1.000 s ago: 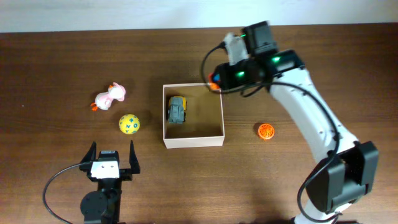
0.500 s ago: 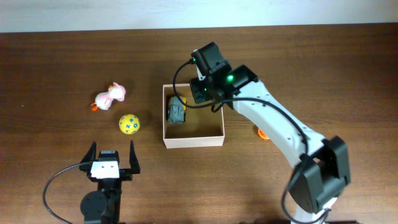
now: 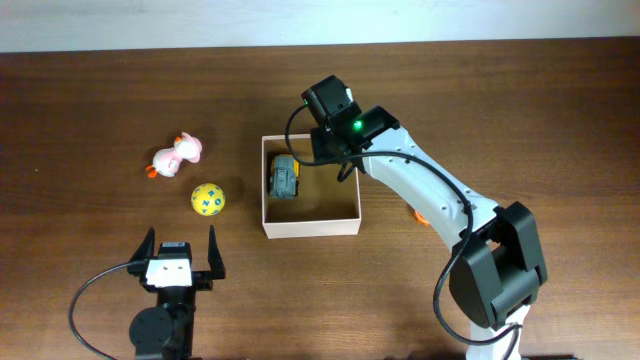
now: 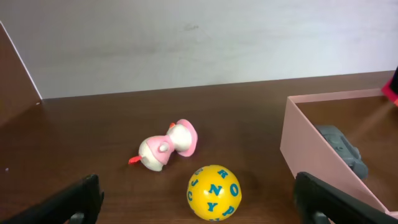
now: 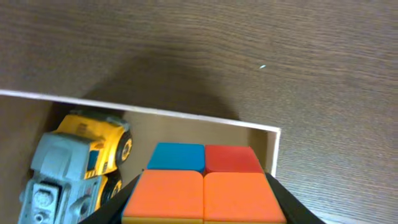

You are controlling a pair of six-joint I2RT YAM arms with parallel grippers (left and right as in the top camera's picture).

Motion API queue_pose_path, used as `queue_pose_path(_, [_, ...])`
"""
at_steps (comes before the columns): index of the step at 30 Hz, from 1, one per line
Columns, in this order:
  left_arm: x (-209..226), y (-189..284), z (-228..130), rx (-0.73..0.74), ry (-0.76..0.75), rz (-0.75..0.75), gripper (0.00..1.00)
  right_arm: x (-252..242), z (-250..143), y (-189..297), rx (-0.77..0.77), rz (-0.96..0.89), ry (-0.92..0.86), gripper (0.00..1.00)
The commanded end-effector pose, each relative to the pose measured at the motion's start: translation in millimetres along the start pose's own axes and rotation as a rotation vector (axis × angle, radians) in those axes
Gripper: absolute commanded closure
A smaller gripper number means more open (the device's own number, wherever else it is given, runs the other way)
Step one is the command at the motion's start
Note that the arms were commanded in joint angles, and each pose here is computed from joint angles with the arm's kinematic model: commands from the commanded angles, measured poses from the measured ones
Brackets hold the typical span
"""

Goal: Pack container
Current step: 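Lower the cube into the box beside the truck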

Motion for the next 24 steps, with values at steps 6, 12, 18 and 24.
queue_pose_path(6, [-0.1,0.3,-0.8,-0.001,-0.016,-0.003,0.01,-1.8,-1.4,-0.4,-0.009,-0.041,-0.042,0.51])
queue_pose_path(12, [-0.1,0.3,-0.8,-0.001,-0.016,-0.004,0.01,-3.8,-5.3,-1.4,0.011,-0.053,-0.045,0.51])
queue_pose_path(18, [-0.1,0.3,-0.8,-0.001,-0.016,-0.003,0.01,-5.7,-9.4,-3.0,0.03,-0.064,-0.064,0.52])
queue_pose_path(24, [-0.1,0.3,-0.8,-0.001,-0.016,-0.003,0.01,-8.3,-16.9,-9.1,0.053,-0.073,-0.062,0.52])
Point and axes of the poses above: each gripper's point midway between its finger pads, its own y axis back along the fingers, its own x axis along the line the jaws close on, z = x × y, the point moved 9 cm from there along y, back along the fingers, and after that the axes turned 6 degrees about -y, right-handed, at the moved point
